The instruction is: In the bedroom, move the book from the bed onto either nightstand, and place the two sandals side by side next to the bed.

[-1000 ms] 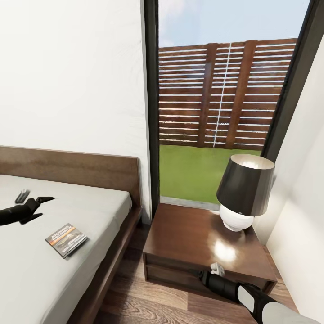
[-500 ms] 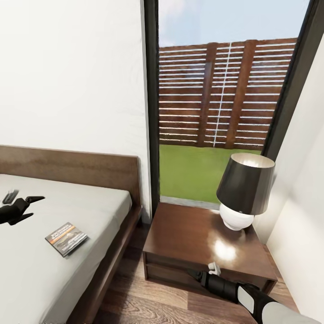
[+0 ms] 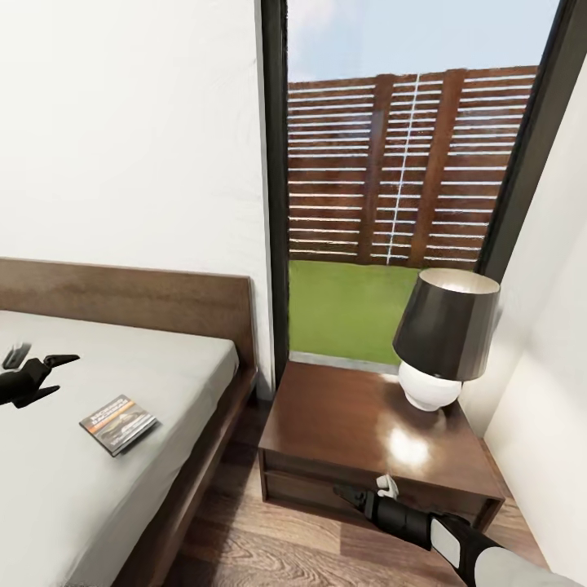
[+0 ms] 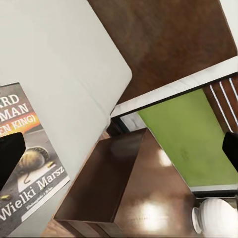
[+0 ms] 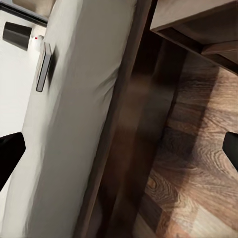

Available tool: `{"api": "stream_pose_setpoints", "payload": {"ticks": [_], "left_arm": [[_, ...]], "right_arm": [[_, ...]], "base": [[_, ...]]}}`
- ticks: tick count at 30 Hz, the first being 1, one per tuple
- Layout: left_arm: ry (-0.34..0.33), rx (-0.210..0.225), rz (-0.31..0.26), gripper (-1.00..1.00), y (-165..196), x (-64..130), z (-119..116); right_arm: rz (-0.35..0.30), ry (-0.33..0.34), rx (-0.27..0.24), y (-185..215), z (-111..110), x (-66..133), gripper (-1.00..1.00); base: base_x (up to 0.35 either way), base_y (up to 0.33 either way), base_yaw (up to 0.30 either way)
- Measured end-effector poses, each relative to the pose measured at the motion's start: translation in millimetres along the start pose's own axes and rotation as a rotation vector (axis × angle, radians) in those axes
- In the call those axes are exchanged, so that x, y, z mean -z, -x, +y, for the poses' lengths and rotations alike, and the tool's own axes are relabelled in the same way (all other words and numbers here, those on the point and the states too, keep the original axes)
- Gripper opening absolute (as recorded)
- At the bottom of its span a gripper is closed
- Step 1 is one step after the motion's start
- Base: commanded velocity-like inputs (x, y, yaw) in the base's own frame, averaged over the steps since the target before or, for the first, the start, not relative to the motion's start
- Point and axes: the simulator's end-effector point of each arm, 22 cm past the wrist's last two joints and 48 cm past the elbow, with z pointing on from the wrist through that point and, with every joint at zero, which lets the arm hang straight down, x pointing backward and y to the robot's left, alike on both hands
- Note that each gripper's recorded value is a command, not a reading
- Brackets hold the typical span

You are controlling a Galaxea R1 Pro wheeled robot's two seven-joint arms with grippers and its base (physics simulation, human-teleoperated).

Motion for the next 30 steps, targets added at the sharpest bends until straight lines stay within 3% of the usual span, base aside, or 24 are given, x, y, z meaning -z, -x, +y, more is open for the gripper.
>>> {"api": "stream_pose_setpoints", "payload": {"ticks": [30], "left_arm": [[-0.011,-0.001,-0.003,1.0,-33.0,-12.0,47.1]], "right_arm": [[-0.005,0.004,0.001,-35.8,-52.9,-14.5,1.0]], "base": [[0.0,0.0,0.0]]}}
